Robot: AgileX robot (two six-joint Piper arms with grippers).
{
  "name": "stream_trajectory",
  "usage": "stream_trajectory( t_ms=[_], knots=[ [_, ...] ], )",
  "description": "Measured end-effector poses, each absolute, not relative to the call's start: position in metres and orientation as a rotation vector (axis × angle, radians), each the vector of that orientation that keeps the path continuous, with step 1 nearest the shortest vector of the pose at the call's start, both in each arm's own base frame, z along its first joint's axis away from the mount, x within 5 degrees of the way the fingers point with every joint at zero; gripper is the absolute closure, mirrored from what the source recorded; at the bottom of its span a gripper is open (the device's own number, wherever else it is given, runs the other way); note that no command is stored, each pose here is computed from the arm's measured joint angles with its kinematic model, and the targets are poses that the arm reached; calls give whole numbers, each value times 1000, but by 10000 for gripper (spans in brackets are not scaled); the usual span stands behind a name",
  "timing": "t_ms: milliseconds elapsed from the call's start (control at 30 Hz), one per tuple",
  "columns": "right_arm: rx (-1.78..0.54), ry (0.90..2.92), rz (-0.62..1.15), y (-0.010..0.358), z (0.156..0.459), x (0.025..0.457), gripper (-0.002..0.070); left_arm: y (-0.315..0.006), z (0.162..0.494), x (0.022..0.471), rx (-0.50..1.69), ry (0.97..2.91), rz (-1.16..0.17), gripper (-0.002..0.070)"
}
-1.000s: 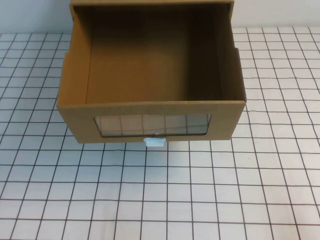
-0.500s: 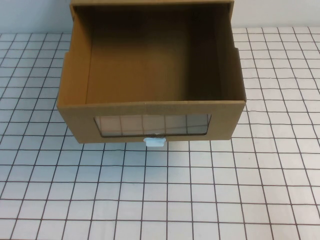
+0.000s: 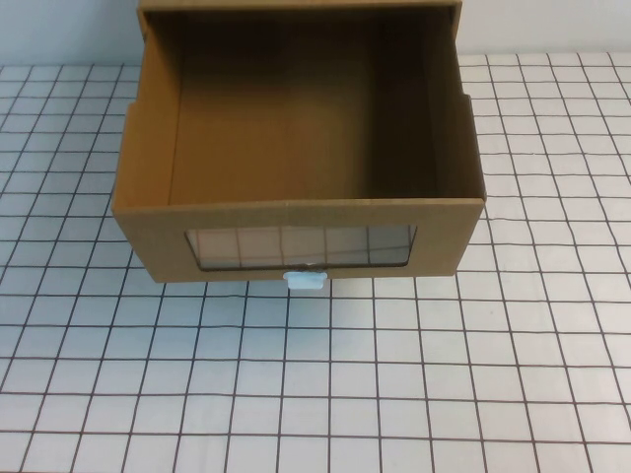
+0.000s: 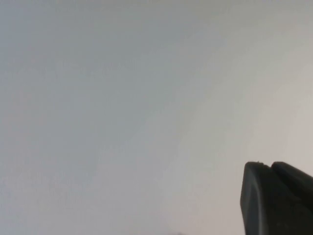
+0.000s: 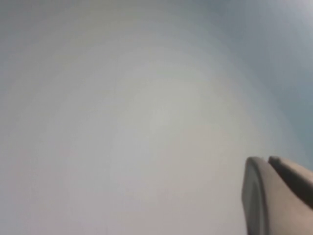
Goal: Close the shoe box
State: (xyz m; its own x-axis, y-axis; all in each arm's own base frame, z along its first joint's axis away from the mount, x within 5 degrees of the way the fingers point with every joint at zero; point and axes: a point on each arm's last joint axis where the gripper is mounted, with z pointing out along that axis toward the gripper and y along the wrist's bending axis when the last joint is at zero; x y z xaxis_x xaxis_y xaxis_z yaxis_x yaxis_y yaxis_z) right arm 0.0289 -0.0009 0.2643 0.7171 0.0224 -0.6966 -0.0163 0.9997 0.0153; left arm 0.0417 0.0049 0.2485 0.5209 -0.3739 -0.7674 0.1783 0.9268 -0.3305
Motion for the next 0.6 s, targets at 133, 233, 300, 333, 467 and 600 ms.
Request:
stream_trajectory(
  t_ms=[133,233,300,333,467,600],
  knots=[
    [15,564,20,-2,278,14,689,9,266,26,-221,706,-354,680],
    [21,481,39,-2,297,4,690,11,275,18,-216,592,-356,680],
    [22,439,48,-2,313,-3,690,11,286,14,-211,565,-360,680],
    [23,431,50,-2,320,-6,690,11,292,12,-209,559,-364,680],
    [22,427,58,-2,347,-17,689,10,316,4,-188,554,-332,680],
    [46,435,126,-3,365,-26,689,10,338,-7,-166,499,-289,680]
  ],
)
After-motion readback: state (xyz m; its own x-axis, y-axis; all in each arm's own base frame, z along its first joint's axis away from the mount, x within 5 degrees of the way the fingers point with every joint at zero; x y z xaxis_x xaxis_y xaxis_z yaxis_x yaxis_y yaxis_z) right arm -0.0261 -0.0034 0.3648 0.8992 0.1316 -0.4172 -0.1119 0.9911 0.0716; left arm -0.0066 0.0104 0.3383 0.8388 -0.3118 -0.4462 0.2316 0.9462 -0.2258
